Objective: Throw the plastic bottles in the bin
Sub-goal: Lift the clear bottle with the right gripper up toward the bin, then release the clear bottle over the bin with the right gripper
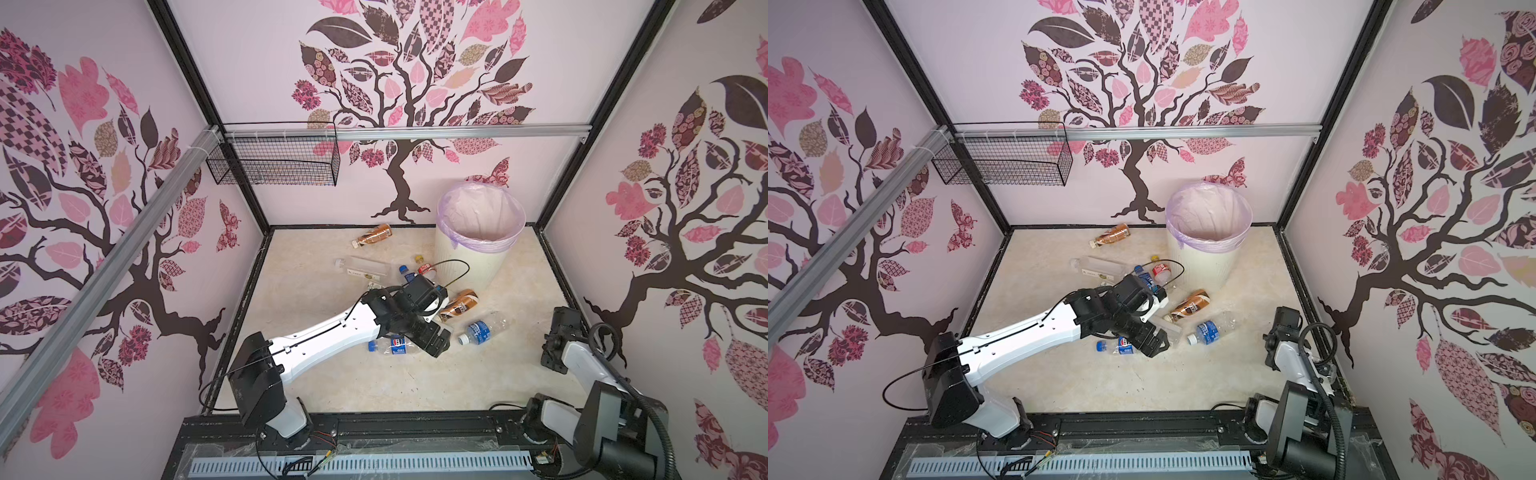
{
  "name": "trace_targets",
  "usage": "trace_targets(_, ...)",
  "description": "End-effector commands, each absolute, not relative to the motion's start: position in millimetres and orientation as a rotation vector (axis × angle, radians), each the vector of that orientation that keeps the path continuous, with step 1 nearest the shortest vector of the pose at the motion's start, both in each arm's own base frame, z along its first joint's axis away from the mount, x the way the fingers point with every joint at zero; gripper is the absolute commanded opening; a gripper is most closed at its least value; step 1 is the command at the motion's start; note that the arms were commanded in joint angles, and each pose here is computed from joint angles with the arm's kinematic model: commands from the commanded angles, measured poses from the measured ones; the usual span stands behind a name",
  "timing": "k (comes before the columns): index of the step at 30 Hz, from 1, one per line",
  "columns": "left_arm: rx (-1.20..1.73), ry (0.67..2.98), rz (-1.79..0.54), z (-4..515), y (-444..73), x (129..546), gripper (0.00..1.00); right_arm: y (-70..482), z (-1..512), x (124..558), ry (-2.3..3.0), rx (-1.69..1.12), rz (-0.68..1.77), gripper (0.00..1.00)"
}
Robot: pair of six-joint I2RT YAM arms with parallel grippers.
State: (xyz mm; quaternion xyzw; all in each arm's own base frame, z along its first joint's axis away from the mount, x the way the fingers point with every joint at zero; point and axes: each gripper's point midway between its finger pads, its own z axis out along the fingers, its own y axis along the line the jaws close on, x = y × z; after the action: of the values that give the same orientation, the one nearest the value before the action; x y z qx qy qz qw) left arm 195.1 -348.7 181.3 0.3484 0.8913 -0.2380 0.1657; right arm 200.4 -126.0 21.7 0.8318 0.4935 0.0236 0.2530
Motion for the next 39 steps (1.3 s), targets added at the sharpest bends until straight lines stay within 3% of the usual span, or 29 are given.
trace_targets(1,0.937,2.482,-0.733,201,-347,200,0.98,-105,15,205,1.56,2.175,0.145,0.08)
trace_targets(7,0.865,2.442,-0.765,218,-343,211,0.98,-100,69,253,1.638,1.838,0.31,0.02)
trace_targets(13,0.797,2.383,-0.762,242,-335,223,0.98,-83,161,307,1.716,1.491,0.419,0.0)
trace_targets(24,0.549,2.227,-0.854,321,-301,264,0.98,-13,403,377,1.712,0.757,0.568,0.0)
trace_targets(31,0.415,2.133,-0.822,356,-263,287,0.98,54,554,386,1.541,0.271,0.604,0.0)
trace_targets(34,0.373,2.105,-0.809,363,-251,294,0.98,62,560,402,1.571,0.2,0.582,0.0)
trace_targets(39,0.34,2.125,-0.779,354,-243,306,0.98,93,460,444,1.866,0.138,0.646,0.04)
